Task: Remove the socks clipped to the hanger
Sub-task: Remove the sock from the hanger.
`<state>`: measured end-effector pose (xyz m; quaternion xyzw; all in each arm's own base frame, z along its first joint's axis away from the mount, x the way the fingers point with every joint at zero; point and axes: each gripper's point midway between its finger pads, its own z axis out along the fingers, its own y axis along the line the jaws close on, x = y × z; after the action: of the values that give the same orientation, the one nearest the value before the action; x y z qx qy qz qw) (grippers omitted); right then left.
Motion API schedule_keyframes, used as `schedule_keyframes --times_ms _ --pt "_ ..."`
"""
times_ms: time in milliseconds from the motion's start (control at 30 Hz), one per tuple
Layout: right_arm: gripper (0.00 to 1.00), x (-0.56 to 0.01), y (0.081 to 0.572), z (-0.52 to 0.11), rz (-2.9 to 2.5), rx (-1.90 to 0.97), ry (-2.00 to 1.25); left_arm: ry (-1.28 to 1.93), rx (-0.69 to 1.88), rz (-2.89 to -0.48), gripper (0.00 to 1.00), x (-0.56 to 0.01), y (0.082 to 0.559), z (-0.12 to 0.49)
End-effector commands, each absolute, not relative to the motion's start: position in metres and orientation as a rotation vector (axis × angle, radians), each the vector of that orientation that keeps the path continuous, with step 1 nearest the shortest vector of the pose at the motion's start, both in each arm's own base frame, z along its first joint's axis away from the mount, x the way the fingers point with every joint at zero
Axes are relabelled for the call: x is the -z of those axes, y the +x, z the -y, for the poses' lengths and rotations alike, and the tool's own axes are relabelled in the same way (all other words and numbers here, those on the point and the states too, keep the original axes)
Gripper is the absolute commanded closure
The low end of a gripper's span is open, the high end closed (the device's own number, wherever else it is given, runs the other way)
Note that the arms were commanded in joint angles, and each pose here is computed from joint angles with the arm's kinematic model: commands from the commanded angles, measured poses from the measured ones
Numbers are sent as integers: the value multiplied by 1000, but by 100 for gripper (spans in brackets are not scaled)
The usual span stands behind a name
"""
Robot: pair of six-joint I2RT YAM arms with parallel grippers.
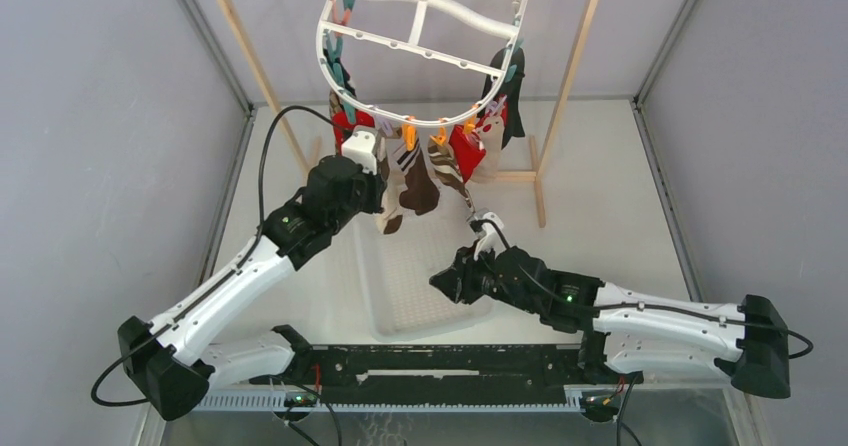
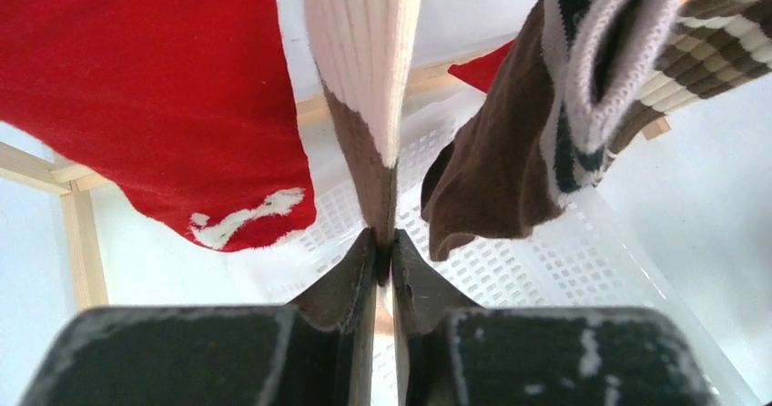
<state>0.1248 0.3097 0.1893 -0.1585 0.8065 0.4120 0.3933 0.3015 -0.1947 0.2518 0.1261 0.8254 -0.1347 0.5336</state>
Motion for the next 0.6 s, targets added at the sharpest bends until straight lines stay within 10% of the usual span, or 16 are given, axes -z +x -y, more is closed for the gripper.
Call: schedule_keyframes --times_ms 0,167,567 --pt "66 -222 130 -330 -1941 -1110 -403 280 398 -1935 89 -283 291 195" --pt "76 -227 140 -349 -1922 -1074 -437 284 423 -1962 91 -282 285 196" --pt "13 -215 197 -385 -1924 -1003 -449 313 517 -1952 91 -307 264 198"
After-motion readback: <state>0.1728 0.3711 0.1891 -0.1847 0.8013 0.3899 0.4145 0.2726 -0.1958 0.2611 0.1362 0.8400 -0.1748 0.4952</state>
